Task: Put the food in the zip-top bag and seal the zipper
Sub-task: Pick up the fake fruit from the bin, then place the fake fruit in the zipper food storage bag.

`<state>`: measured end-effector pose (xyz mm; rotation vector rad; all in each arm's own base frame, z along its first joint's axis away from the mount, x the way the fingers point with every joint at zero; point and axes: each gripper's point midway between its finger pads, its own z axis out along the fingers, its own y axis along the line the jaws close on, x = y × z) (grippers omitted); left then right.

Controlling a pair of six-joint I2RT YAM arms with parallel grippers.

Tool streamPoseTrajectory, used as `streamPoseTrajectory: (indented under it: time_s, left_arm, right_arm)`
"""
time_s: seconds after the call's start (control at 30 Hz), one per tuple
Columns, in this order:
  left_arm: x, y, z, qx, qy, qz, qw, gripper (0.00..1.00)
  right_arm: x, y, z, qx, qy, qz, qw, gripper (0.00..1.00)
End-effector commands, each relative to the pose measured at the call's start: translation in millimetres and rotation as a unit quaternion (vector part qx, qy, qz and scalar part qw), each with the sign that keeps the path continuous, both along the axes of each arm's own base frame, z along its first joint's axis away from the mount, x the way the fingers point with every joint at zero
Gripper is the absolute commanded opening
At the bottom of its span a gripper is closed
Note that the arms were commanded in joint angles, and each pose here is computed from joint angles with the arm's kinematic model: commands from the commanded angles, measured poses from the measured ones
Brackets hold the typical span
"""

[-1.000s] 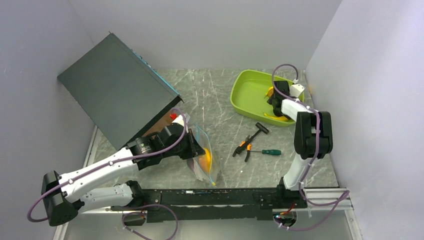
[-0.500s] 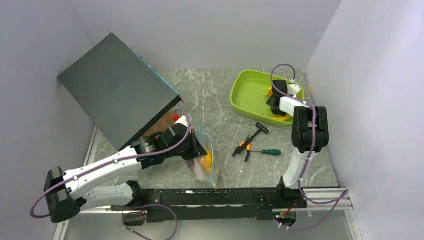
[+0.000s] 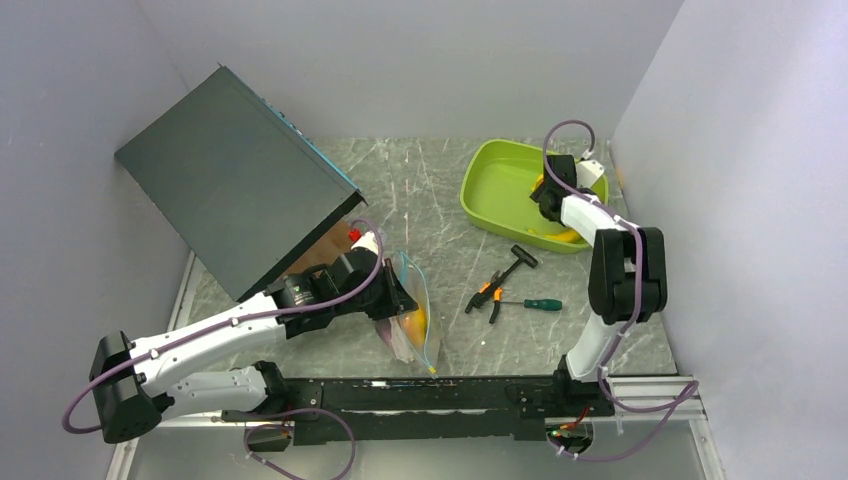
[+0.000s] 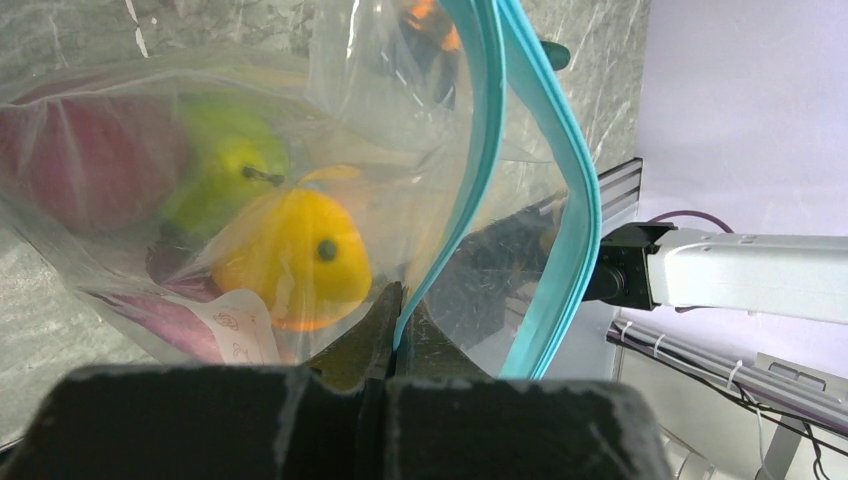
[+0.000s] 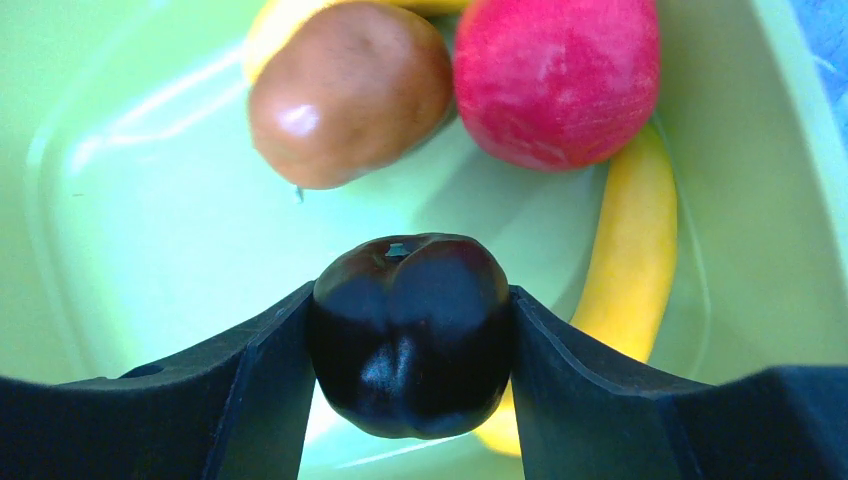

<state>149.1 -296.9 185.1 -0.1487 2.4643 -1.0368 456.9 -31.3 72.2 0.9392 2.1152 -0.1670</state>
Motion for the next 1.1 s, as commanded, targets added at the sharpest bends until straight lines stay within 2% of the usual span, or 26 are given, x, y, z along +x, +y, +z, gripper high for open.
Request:
streamPoseTrajectory:
  time_s: [0.0,0.2,0.3,0.5,0.67,0.87,0.9,1.07]
  left_arm:
    - [1.1,-4.8,6.6,-0.018,-0.013,-0.003,1.0,0.0]
    - [1.5,-5.6,4.3,-0.02,-0.017,-0.004,1.0,0.0]
    - [2.4,-6.0,6.5,-0.023,-0.023,-0.005,0.999,0.0]
    - [3.6,-4.5,8.6,-0.026,-0.029,-0.002,0.999,0.0]
    - [3.8,-2.9,10.2,-0.031,-0.034,0.001,0.999,0.0]
    - [6.9,-3.8,15.9,-0.032,-0.042,0.003,0.999,0.0]
    - [7.1,-5.0,16.2,-0.037,-0.042,0.004,0.998,0.0]
    - [5.8,-5.6,13.1,-0.038,-0.038,0.004,0.999,0.0]
  right_arm:
    - [3.7,10.1,63.9,-0.013,-0.08,-0.001,0.997,0.01]
    - [0.9,57.3,121.9,0.013,-0.15,0.075,0.986,0.0]
    - [-9.9,96.3,143.0,0.036,-0.18,0.13,0.974,0.0]
    - [-49.1,187.0,172.7,0.062,-0.219,0.264,0.937,0.0]
    - [-93.4,242.5,178.2,0.077,-0.21,0.36,0.906,0.0]
    - [-157.0,281.8,198.2,0.129,-0.261,0.476,0.83,0.0]
    - [-179.6,291.4,207.5,0.152,-0.285,0.519,0.792,0.0]
    - [-229.9,297.0,241.3,0.178,-0.346,0.593,0.705,0.0]
